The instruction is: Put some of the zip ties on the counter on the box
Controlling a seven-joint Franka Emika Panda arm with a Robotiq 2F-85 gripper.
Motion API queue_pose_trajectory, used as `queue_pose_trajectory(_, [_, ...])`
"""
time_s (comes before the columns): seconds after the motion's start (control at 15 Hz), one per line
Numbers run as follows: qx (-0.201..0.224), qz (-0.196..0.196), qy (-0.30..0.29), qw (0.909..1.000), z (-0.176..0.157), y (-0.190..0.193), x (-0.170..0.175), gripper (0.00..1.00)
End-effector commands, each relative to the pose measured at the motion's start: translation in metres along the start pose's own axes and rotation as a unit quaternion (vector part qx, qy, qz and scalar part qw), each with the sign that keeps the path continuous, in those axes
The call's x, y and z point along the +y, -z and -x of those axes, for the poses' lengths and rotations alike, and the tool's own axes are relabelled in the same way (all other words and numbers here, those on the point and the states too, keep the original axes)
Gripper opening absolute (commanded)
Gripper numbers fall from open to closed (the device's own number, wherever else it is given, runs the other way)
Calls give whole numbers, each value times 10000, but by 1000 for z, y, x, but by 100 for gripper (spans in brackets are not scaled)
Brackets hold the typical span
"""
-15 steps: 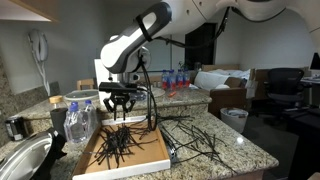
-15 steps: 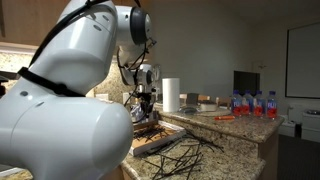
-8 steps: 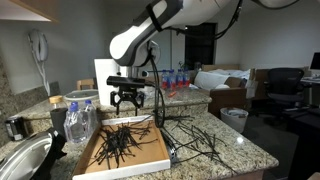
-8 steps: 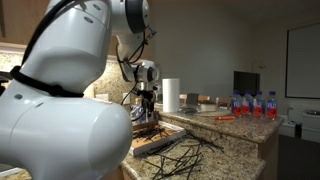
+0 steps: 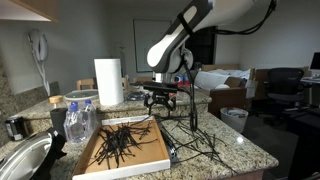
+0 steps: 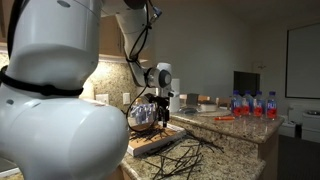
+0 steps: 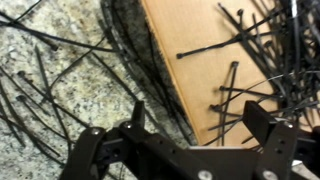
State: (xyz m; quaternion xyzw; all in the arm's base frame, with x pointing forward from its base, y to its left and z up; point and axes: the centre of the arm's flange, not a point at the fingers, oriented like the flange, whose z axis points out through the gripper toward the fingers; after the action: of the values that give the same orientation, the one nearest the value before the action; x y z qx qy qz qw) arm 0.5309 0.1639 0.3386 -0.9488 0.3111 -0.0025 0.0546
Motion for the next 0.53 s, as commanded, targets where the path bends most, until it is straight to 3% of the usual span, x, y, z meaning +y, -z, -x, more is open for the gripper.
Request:
queue_pose_trajectory(0.0, [-60, 6, 66, 10000, -42, -4, 56, 100])
queue_pose_trajectory(0.2, [-191, 64, 253, 9995, -78, -7, 82, 100])
queue_pose_trajectory(0.47, [-663, 307, 377, 9966, -85, -34, 118, 100])
